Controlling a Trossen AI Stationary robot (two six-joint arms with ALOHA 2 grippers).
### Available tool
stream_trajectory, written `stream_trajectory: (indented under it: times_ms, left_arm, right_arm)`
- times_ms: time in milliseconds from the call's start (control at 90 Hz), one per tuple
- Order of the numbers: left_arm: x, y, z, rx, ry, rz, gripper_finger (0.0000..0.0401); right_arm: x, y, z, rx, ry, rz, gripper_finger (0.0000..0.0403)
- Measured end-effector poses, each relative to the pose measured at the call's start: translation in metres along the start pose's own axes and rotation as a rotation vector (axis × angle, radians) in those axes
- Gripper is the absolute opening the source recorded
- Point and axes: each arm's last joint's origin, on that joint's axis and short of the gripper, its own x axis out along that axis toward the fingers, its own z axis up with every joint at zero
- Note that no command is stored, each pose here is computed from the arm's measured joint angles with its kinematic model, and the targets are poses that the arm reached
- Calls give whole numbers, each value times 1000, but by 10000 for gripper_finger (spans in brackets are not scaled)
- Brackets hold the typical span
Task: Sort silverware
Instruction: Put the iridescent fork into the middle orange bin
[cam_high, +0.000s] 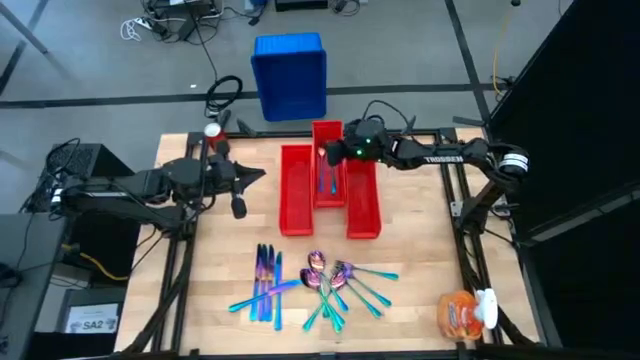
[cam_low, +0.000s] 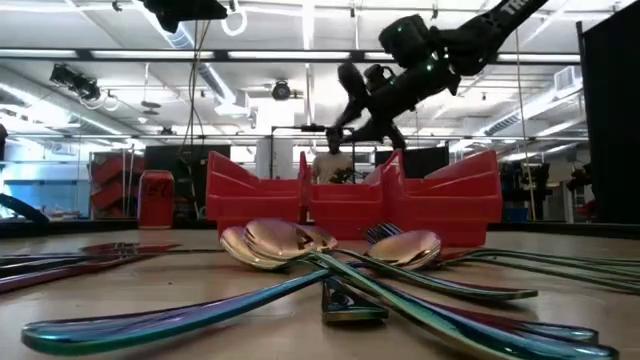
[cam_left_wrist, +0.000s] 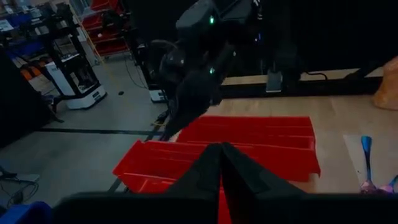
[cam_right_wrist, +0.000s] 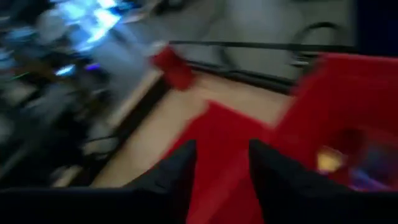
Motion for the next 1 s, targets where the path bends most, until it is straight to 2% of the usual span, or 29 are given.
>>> stream_trajectory:
  times_ms: [144,244,322,422,544,700,867,1000]
  left_arm:
    - [0,0,0,1,1,0,0]
    - [0,0,0,0,0,0,0]
    - [0,0,0,0,1,0,0]
    - [0,0,0,1,0,0,0]
    - [0,0,0,0,0,1,0]
    - [0,0,0,0,0,1,0]
    - [0,0,0,0,0,0,0]
    - [0,0,0,1,1,1,0]
  right_arm:
    - [-19,40,-4,-78,71,267,154]
    - [-43,78,-21,-197,119,376,153]
    - [-64,105,-38,-289,139,410,144]
    - [-88,131,-69,-401,184,368,127]
    - [-109,145,-113,-478,314,256,106]
    - [-124,144,-168,-480,532,86,85]
    - [-127,143,-212,-534,629,10,75]
    - [-122,140,-233,-555,658,-32,80]
